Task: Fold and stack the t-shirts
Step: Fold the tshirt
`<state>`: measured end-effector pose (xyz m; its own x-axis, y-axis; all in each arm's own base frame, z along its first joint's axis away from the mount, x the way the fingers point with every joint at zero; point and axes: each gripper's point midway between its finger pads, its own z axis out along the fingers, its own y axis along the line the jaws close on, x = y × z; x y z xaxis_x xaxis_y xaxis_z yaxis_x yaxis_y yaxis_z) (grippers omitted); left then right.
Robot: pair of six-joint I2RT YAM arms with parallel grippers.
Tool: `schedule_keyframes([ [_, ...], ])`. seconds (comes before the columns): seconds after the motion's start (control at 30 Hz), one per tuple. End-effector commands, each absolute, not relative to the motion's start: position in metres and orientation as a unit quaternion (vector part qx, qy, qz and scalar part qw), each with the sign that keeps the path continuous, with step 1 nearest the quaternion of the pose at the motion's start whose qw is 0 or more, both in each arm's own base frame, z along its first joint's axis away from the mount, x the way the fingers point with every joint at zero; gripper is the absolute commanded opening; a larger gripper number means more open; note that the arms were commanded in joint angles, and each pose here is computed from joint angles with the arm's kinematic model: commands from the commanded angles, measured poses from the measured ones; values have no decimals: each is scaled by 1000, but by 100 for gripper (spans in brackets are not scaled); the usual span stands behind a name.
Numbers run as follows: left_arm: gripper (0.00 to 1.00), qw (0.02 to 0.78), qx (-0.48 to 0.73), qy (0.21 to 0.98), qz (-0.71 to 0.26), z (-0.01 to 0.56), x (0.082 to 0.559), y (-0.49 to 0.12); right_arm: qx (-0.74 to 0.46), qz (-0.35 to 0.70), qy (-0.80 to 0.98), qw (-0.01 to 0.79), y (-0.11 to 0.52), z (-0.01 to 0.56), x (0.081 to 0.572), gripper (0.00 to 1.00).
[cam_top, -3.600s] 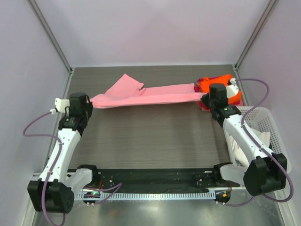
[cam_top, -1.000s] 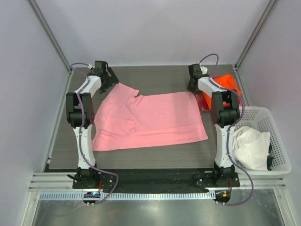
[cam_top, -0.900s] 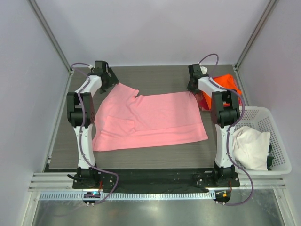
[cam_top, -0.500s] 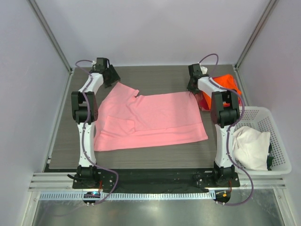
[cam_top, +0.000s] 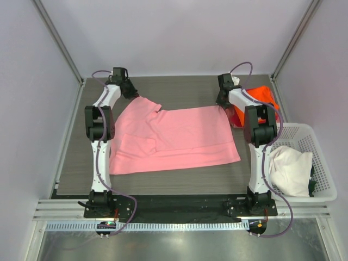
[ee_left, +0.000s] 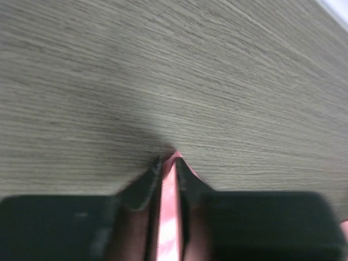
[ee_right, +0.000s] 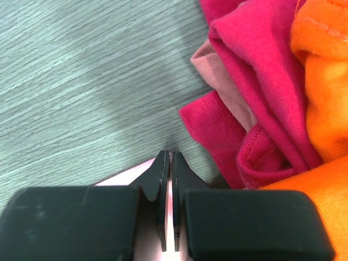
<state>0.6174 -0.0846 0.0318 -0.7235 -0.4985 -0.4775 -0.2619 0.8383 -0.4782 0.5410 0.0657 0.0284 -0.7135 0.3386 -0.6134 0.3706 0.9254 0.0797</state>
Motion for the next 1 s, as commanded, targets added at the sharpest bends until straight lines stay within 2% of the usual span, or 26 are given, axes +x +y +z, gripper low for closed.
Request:
schedule_keyframes([
  [0.0,11,268,-192,925,-189,5,604,-94,187,-14,920,345,71,46,553,1],
  [0.07,0,270,-190,925,-190,6,606,-94,187,-15,920,344,70,46,553,1],
  [0.3,0,301,-203,914,-182,20,627,-80,205,14,913,353,77,55,573,1],
  [0.57,0,345,-247,877,-224,58,660,-66,236,63,902,356,69,62,599,1],
  [0.6,0,352,-262,871,-221,61,661,-46,240,66,899,359,65,66,601,1],
  [0.77,0,395,-256,850,-237,99,656,-40,229,76,898,369,63,88,598,1],
  [0.97,0,426,-213,838,-268,143,624,-65,218,108,900,361,74,101,585,1],
])
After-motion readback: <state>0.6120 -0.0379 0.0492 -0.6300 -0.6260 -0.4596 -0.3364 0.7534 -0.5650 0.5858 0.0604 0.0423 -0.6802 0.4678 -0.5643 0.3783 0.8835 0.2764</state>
